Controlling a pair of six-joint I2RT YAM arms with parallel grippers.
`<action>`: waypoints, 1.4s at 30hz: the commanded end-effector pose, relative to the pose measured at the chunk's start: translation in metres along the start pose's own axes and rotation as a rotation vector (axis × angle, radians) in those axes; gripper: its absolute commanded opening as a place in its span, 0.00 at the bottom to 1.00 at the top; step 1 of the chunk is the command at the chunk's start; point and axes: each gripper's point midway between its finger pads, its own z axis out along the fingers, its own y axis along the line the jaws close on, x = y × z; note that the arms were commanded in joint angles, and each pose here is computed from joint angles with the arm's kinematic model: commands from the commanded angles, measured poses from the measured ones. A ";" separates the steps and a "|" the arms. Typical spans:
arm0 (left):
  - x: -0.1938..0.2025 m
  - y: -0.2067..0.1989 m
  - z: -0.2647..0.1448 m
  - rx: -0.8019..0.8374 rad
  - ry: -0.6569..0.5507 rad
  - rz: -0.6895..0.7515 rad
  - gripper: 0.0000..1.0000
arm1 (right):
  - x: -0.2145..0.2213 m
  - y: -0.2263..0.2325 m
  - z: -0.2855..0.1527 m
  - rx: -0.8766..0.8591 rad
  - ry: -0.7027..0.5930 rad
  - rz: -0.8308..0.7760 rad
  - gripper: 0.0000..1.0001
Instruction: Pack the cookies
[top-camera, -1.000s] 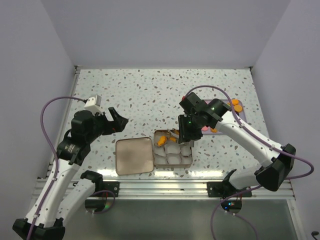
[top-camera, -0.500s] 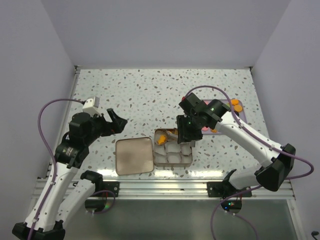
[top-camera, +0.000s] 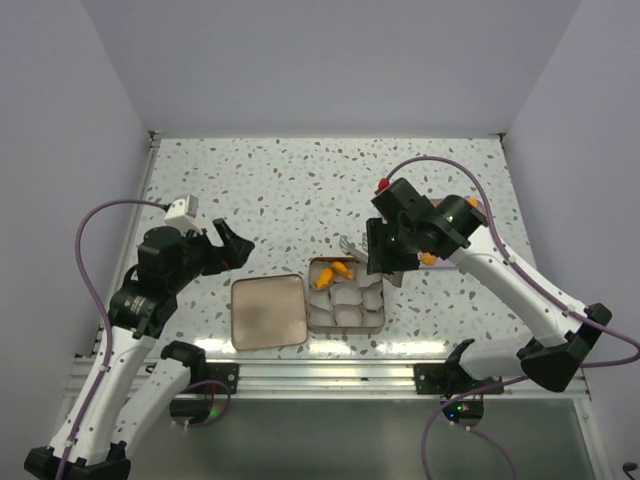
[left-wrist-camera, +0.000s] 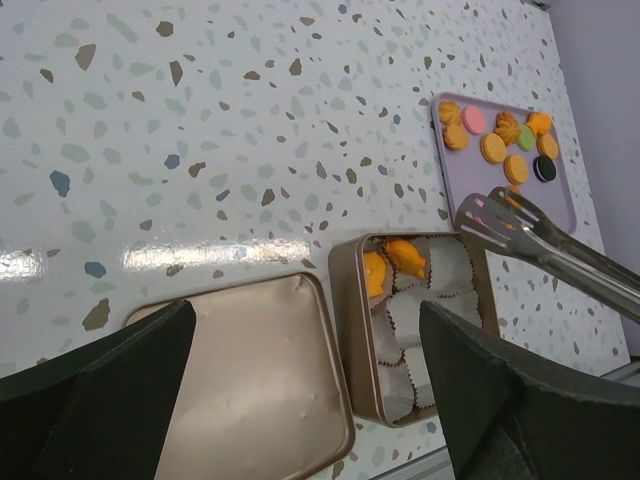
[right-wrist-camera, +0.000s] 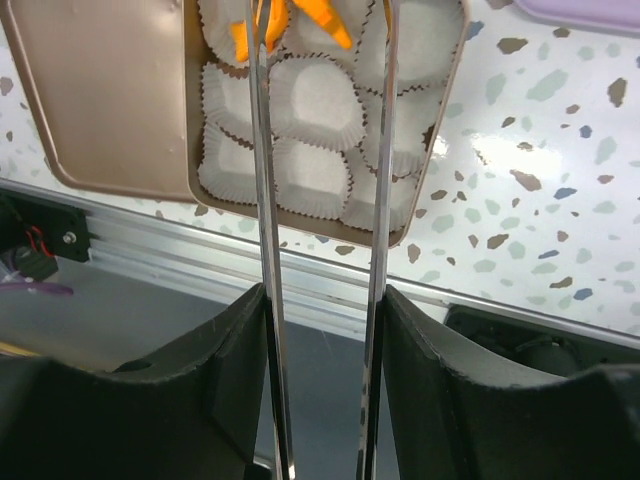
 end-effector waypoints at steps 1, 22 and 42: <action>-0.002 -0.006 -0.003 0.023 -0.006 -0.008 1.00 | -0.012 -0.019 -0.023 0.065 -0.094 -0.008 0.48; -0.007 -0.010 0.006 0.032 0.023 0.036 1.00 | -0.012 -0.107 0.002 0.344 -0.048 0.081 0.51; -0.006 -0.004 0.021 0.008 0.037 0.050 1.00 | -0.016 -0.110 0.052 0.327 0.051 0.116 0.49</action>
